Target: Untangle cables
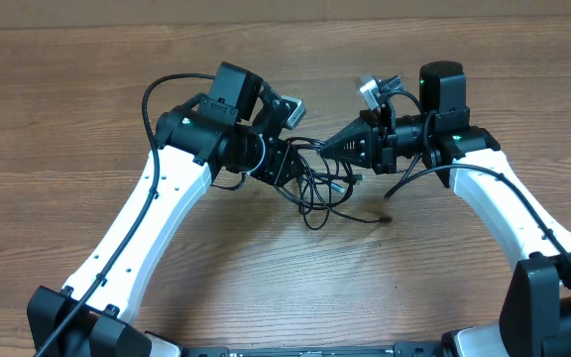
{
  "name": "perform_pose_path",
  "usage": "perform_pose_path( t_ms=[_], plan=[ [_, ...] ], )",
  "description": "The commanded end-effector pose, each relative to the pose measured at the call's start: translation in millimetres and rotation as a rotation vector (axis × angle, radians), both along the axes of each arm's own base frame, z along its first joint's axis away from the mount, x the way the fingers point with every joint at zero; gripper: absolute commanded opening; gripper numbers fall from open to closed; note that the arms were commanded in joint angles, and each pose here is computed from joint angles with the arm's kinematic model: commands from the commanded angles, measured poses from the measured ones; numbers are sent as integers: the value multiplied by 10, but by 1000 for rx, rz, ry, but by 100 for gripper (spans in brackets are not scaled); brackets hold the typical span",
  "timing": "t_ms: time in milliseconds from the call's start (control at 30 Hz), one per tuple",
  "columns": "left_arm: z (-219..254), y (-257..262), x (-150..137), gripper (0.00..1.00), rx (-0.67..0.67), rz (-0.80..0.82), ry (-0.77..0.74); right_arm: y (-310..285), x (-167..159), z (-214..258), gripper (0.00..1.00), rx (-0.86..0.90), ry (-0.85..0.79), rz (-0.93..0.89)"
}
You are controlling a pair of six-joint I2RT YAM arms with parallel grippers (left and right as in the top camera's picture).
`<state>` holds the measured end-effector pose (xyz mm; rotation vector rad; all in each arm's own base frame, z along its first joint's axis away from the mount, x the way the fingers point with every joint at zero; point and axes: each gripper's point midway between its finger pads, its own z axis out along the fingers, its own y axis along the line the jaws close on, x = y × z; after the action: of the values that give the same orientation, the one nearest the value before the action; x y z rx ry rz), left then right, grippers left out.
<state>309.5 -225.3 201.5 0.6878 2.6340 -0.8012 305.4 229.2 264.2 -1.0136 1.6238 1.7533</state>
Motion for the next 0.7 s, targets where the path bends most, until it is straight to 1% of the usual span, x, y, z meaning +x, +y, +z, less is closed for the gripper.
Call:
perform_pose_path(
  t_ms=[0, 67, 167, 233, 367, 500, 567, 600, 633, 667],
  plan=[
    [123, -57, -20, 36, -15, -90, -68, -60, -23, 221, 4, 27, -50, 10],
    [152, -46, -44, 37, -12, -107, -84, -97, 7, 219, 4, 26, -51, -4],
    [225, -11, -60, 44, 0, -126, -129, -165, 57, 218, 4, 25, -52, -27],
    [273, 46, -42, 46, 25, -110, -163, -213, 89, 220, 4, 25, -53, -42],
    [443, 190, 22, 49, 82, -64, -267, -267, 119, 223, 4, 26, -53, -56],
    [614, 172, 102, 54, 73, -95, -382, -258, 113, 223, 4, 26, -52, -53],
    [652, 152, 150, 72, 67, -102, -415, -257, 112, 223, 4, 26, -50, -52],
    [665, 143, 170, 75, 68, -112, -432, -257, 112, 223, 4, 26, -50, -52],
    [684, 134, 188, 82, 69, -126, -454, -257, 112, 224, 4, 26, -50, -52],
    [706, 125, 212, 100, 72, -142, -481, -257, 112, 224, 4, 26, -50, -52]
  ],
)
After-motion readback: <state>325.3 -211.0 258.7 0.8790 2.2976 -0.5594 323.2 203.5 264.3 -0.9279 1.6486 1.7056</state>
